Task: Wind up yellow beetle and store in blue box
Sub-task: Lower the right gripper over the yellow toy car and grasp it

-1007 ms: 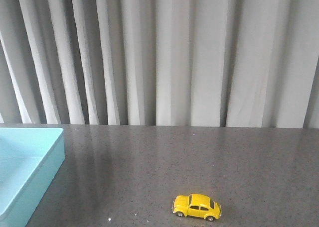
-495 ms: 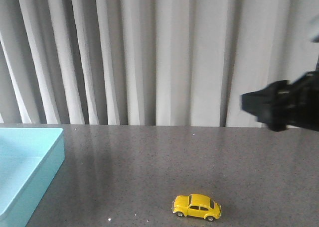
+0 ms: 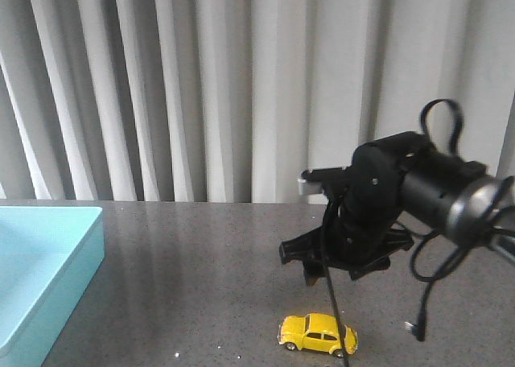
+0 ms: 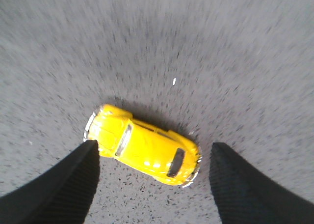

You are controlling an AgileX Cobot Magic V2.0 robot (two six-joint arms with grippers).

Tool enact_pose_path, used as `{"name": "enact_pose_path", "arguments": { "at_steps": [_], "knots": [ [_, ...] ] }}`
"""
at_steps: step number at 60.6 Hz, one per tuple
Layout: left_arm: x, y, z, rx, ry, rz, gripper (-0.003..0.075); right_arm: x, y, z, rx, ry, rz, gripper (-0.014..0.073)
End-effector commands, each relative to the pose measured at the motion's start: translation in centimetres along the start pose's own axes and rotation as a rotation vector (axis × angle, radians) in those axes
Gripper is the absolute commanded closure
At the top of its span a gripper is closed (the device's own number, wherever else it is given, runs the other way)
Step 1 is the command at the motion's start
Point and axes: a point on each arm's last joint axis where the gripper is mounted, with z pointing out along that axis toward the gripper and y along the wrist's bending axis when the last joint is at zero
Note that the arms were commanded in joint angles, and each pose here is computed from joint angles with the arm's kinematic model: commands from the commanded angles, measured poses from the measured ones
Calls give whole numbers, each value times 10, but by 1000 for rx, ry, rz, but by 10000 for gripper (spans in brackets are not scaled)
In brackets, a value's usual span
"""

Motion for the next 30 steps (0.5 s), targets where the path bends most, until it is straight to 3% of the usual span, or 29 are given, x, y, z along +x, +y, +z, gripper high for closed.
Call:
{"name": "enact_pose_path", "arguments": {
  "at_steps": [1, 9, 30],
  "knots": [
    [-11, -1, -3, 13, -96, -10, 726, -12, 5, -10, 8, -2, 1, 127],
    [-11, -1, -3, 13, -96, -10, 726, -16, 17, 7, -3, 44, 0, 127],
    [-11, -1, -3, 13, -96, -10, 726, -16, 18, 5, -12, 47, 75, 127]
  ]
}}
